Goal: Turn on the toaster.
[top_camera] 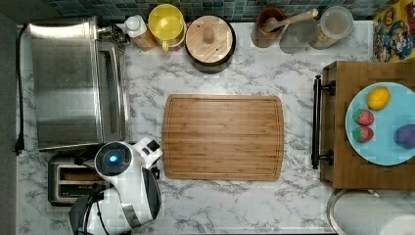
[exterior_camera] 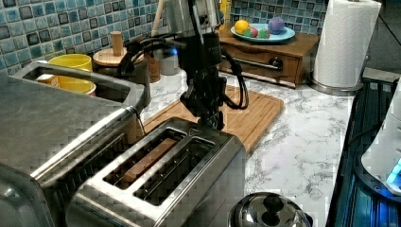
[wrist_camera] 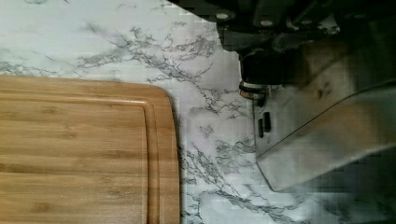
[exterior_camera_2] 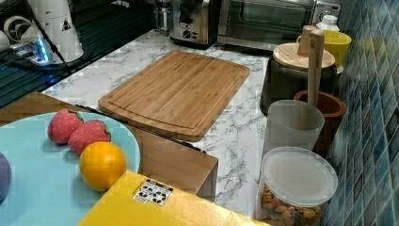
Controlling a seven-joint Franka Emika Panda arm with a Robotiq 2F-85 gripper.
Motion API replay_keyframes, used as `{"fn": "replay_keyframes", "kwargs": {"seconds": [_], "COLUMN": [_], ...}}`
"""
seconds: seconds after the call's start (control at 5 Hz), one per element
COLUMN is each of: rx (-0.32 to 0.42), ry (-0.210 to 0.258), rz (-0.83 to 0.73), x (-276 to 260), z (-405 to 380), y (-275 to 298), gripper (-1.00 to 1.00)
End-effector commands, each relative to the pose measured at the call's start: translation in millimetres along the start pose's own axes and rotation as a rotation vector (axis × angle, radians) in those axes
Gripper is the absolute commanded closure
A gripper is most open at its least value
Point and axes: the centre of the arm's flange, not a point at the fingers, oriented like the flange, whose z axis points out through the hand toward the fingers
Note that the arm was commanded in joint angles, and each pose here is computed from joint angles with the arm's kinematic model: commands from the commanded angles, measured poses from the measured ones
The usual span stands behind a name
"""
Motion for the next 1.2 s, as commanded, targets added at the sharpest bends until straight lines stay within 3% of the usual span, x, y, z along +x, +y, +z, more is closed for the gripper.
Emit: {"fn": "replay_keyframes", "kwargs": {"seconds": [0.2,1.2], "rx": [-0.064,-0.064], "ry": [-0.164,-0.164], "rz": [-0.022,-0.022], "x": [-29.9,-30.0], "z": [127.3,127.4], "y": [19.1,19.2], "gripper": [1.0,1.0]}}
